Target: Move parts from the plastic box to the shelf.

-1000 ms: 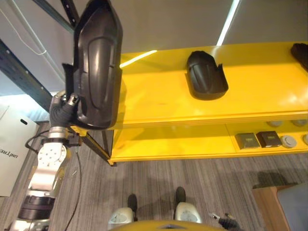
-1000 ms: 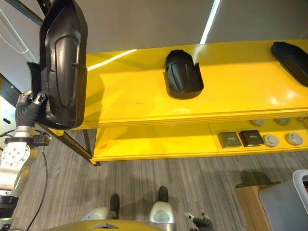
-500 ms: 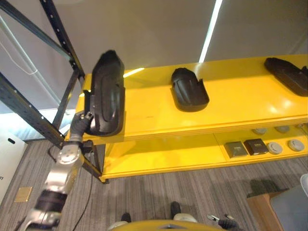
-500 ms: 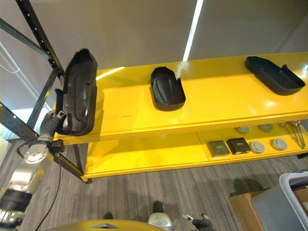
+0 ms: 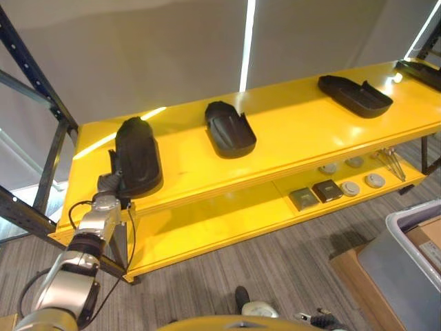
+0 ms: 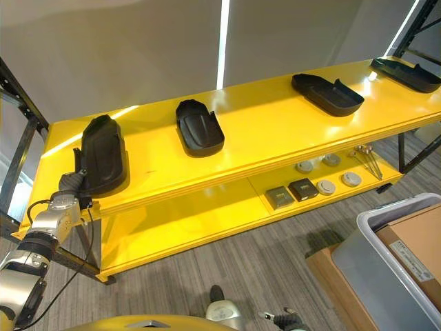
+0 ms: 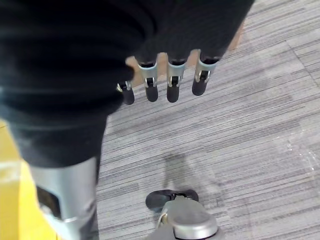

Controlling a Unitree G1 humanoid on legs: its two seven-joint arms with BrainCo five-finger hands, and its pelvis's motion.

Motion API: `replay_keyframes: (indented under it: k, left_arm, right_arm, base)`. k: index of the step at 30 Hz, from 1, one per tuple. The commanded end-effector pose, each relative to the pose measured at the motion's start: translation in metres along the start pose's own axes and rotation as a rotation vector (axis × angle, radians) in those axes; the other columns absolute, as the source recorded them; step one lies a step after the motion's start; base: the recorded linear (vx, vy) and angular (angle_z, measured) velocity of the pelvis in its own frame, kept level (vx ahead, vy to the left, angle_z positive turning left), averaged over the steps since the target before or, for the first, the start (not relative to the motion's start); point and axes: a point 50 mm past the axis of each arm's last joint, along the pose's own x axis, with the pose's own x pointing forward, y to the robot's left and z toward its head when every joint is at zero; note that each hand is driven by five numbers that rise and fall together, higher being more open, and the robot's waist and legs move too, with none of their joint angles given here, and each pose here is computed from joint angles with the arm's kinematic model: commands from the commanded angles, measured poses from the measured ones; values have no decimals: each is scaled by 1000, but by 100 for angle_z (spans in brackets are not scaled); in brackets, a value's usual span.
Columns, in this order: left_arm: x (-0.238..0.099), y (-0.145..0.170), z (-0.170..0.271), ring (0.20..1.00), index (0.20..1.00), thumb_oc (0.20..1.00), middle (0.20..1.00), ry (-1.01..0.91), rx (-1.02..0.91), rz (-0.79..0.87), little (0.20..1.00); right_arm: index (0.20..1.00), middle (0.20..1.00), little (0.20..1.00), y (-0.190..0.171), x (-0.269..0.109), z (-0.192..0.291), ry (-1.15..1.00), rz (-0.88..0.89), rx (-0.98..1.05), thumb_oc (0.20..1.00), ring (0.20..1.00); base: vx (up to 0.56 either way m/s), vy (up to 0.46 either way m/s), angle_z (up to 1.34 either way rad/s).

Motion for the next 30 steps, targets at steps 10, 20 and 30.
replay_keyframes:
  k: [10, 20, 30]
  left_arm:
    - [19, 56, 56, 200, 200, 200, 200, -91, 227, 271, 200]
    - [19, 54, 48, 1000, 1000, 1000, 1000, -70, 240, 274, 1000]
    - [19, 52, 44, 1000, 1000, 1000, 1000, -75, 232, 274, 1000]
  right_arm:
    - [1000, 1000, 1000, -10, 3, -1, -17, -10, -92, 1000, 1000]
    - [1000, 1000, 1000, -6, 3, 3, -48, 25, -99, 1000, 1000]
    - [1000, 1000, 1000, 2, 0, 20, -188, 118, 9, 1000, 1000]
  base:
    - [11, -8, -3]
    - [0, 0, 0]
    - [0, 0, 0]
